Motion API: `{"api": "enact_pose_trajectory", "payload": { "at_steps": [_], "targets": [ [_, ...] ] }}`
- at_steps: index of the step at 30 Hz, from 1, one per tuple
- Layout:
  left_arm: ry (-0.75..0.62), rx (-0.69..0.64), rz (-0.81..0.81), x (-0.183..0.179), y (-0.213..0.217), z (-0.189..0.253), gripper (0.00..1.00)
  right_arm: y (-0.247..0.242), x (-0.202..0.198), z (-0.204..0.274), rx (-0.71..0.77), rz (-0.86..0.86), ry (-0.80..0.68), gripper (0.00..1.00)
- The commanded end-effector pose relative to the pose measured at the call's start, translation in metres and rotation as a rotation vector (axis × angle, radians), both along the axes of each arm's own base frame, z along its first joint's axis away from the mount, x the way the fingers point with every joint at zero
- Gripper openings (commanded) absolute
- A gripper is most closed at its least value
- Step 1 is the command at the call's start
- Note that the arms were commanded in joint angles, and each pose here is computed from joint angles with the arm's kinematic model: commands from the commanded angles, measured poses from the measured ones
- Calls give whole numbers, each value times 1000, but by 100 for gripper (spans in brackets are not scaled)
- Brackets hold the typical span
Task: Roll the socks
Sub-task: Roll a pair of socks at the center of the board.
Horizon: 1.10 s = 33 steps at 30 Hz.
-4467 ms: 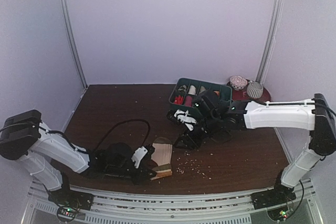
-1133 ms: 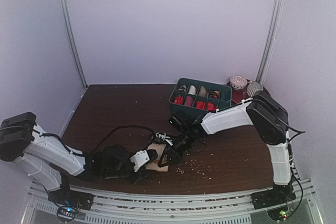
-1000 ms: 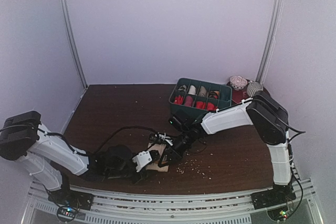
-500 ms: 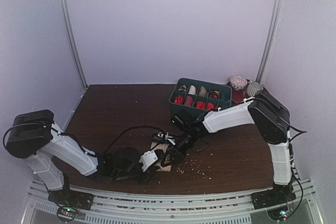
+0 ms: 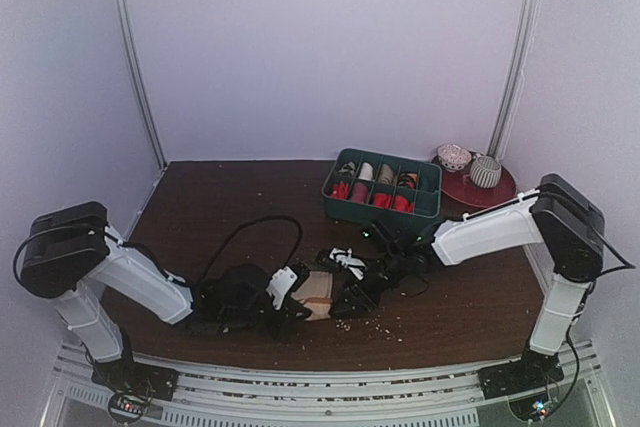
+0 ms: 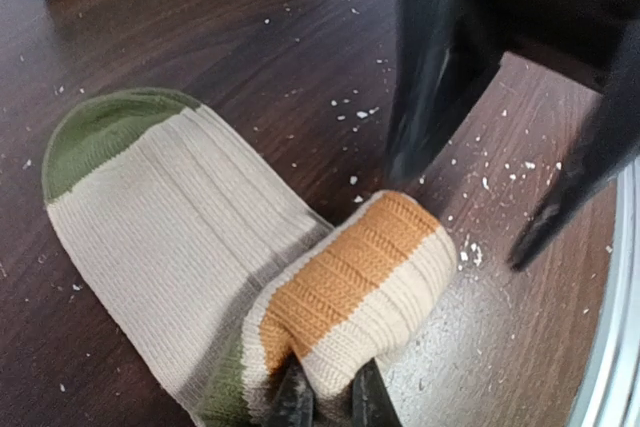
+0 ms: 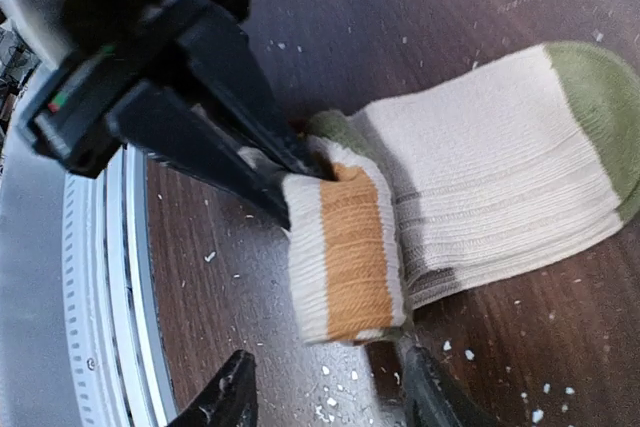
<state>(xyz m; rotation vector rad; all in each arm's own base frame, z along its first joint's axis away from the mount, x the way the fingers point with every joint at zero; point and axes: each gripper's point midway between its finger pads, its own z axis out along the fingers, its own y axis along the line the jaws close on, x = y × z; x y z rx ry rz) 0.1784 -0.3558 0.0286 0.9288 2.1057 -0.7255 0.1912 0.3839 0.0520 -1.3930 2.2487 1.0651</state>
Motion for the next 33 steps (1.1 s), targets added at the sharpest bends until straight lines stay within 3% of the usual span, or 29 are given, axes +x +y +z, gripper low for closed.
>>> {"api": "enact_pose_trajectory", "payload": {
  "at_steps": [1,7,14,28,33],
  "targets": [
    [373,290,67,-35,62,-80,0,5,20,45,200,-54,-282,53],
    [539,333,54,-47,66,-85,0,12,-9,32,164,126,-607,62],
    [609,343,36,-58,73,-88,0,20,4,27,103,160,-792,64],
    [633,335,-3,-64,73,-88,0,20,12,-28,-44,209,-735,61],
    [611,311,-27,-60,66,-82,0,16,10,-44,-63,187,-657,35]
  ]
}}
